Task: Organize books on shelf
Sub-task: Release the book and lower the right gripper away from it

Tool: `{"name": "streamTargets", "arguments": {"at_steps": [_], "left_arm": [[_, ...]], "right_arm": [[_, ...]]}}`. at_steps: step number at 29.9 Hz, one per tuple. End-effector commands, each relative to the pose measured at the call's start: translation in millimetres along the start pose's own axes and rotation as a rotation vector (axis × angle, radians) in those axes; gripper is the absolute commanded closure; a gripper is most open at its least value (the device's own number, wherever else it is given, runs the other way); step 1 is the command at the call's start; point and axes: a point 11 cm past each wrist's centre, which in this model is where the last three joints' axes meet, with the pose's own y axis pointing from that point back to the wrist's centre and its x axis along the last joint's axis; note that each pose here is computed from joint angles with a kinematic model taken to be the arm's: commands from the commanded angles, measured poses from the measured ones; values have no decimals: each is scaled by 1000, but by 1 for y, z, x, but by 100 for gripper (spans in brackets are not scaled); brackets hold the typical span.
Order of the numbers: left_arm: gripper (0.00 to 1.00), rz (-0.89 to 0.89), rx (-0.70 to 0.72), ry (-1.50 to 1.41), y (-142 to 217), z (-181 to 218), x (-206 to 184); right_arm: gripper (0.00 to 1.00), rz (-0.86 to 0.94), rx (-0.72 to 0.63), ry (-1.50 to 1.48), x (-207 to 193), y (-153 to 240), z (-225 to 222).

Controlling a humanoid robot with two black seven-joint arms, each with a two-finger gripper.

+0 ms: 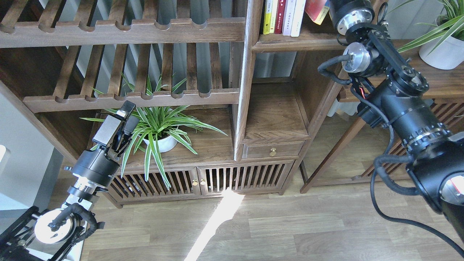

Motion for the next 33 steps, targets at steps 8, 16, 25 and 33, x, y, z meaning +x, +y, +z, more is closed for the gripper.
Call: {"name": "streamTargets", "arguments": {"at_steps": [8,16,25,33], "left_arm": [[8,2,-6,3,1,1,0],[8,3,-13,4,1,3,1],[8,3,-13,4,1,3,1],[8,6,-21,7,3,4,1]], "right_arm": [[98,35,5,-2,-5,-7,9],[98,63,6,-4,-4,-5,22],[97,83,-18,-17,-5,-5,31],[92,101,-30,-15,1,-4,35]]}}
